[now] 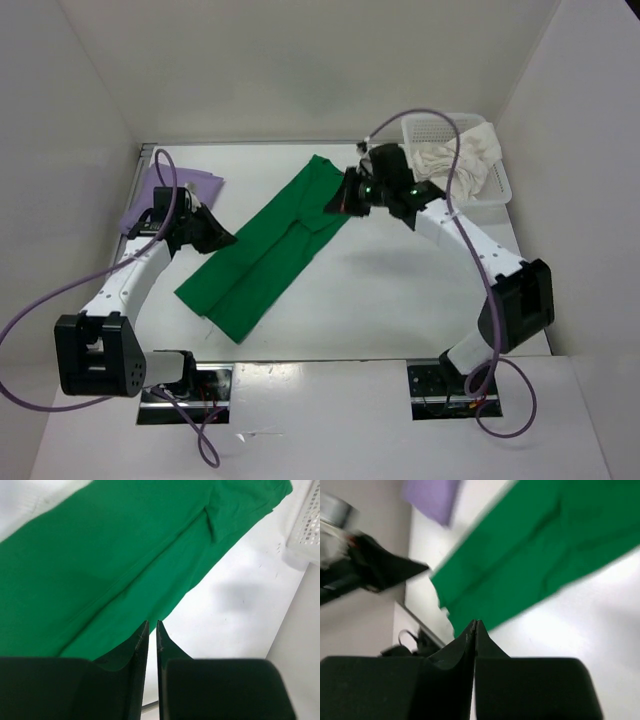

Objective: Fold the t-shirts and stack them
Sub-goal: Rotate the tshirt 90 degrees

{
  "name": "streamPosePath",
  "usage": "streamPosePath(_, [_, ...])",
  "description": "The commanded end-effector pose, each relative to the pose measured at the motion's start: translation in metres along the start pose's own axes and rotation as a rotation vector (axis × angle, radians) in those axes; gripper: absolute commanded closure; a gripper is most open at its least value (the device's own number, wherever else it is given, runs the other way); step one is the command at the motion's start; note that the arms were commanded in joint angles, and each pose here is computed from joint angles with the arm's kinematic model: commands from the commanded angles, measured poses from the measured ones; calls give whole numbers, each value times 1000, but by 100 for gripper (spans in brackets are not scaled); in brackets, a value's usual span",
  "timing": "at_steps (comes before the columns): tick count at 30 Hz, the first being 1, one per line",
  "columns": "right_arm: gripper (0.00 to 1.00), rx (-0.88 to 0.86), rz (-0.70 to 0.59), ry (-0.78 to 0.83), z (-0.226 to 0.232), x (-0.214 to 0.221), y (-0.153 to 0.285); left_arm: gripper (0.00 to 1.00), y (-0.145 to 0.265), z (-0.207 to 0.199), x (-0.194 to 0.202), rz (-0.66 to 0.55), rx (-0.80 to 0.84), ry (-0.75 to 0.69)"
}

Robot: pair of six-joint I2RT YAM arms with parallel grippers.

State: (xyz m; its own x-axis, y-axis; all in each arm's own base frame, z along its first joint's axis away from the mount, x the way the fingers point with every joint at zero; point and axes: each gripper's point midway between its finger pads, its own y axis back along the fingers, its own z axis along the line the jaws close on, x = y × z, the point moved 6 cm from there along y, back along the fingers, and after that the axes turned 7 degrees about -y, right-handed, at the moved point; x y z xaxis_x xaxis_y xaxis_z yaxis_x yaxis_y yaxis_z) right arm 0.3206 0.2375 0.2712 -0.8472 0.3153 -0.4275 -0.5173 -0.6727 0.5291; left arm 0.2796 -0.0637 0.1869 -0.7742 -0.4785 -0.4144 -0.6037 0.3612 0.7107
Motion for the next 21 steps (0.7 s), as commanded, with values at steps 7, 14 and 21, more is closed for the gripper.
streamPosePath(7, [100, 281, -23, -171, -140, -1, -85, 83, -24, -21, 1, 43, 50, -75])
streamPosePath(14, [100, 419, -36, -177, -185, -32, -140, 83, -23, -25, 8, 58, 65, -78])
streamPosePath(21, [98, 379, -34, -181, -177, -94, -202, 78, -18, -25, 16, 71, 64, -82])
